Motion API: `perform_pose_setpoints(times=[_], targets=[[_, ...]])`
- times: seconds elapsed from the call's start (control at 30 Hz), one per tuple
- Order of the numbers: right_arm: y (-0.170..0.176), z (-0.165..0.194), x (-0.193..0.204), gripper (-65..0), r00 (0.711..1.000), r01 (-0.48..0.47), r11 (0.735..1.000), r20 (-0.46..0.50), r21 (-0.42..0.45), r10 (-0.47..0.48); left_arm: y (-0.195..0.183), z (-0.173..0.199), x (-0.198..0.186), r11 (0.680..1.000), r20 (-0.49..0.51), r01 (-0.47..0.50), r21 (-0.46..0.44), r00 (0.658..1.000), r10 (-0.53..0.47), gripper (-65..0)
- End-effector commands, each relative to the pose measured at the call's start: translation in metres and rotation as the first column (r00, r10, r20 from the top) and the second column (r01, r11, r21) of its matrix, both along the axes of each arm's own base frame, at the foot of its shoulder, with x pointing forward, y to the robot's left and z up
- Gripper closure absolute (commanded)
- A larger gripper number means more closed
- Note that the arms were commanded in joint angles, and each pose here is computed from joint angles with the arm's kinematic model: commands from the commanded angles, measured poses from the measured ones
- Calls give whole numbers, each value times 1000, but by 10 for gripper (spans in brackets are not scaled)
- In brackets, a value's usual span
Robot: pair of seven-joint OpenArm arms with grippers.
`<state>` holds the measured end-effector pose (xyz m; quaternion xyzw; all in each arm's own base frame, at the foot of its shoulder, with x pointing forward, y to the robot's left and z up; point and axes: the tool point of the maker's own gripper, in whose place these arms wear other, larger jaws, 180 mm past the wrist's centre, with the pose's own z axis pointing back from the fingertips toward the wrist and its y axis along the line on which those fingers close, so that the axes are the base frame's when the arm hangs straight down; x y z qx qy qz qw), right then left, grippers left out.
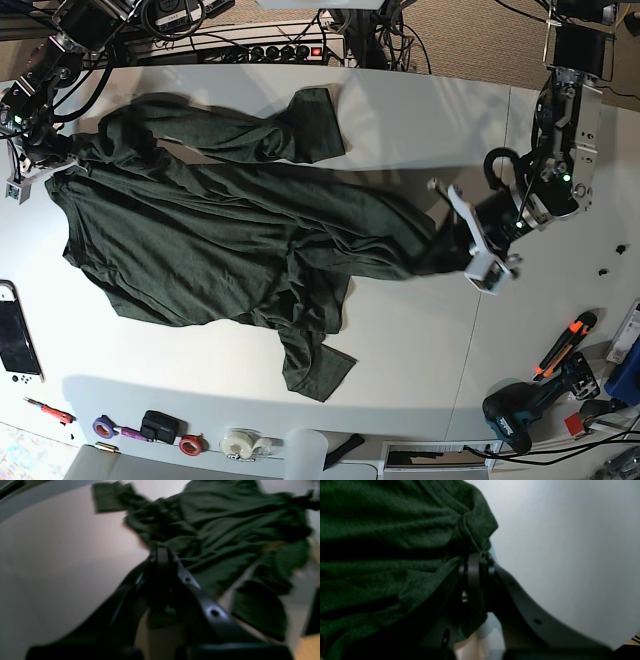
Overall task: Layout the t-shirt on the table in an organized manner, then fold the t-shirt properly
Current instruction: 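Drag the held shirt edge away from the right gripper with the left gripper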
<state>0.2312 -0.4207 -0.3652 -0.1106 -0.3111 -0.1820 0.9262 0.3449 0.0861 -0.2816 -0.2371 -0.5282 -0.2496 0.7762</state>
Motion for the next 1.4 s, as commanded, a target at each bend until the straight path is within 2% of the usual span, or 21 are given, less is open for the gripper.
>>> perform_pose_setpoints(times=[0.0,0.1,0.37,0.7,0.9,1.0,1.03,1.07,1.1,1.13,1.2,1.27,1.37], targets=[[-10,17,8,0,999,0,999,43,-42,2,9,22,15,999,85,-51,-6,995,51,0],[-10,17,8,0,999,0,999,45,-43,2,25,26,32,989,127,-142,27,982,138,0],[-10,17,8,0,999,0,999,45,-42,2,29,23,45,986,116,-168,10,979,166,0],[-10,17,8,0,999,0,999,44,-42,2,16,-23,67,968,-33,-236,-85,972,234,0],[-10,17,8,0,999,0,999,45,-42,2,21,-59,92,948,-149,-304,-93,946,289,0],[-10,17,8,0,999,0,999,45,-42,2,30,-74,102,936,-194,-345,-69,925,326,0],[-10,17,8,0,999,0,999,45,-42,2,32,-78,104,935,-203,-350,-60,921,332,-85],[-10,17,8,0,999,0,999,45,-42,2,35,-79,107,933,-210,-355,-57,918,337,-203],[-10,17,8,0,999,0,999,46,-42,2,37,-80,109,932,-213,-359,-53,916,341,-295],[-10,17,8,0,999,0,999,45,-42,2,40,-80,110,931,-220,-363,-41,912,346,-322],[-10,17,8,0,999,0,999,46,-42,2,46,-77,111,927,-227,-372,-49,908,352,-311],[-10,17,8,0,999,0,999,45,-42,2,52,-71,109,933,-222,-353,-75,918,329,-302],[-10,17,8,0,999,0,999,45,-42,2,44,-59,95,976,-202,-195,-98,964,173,-282]])
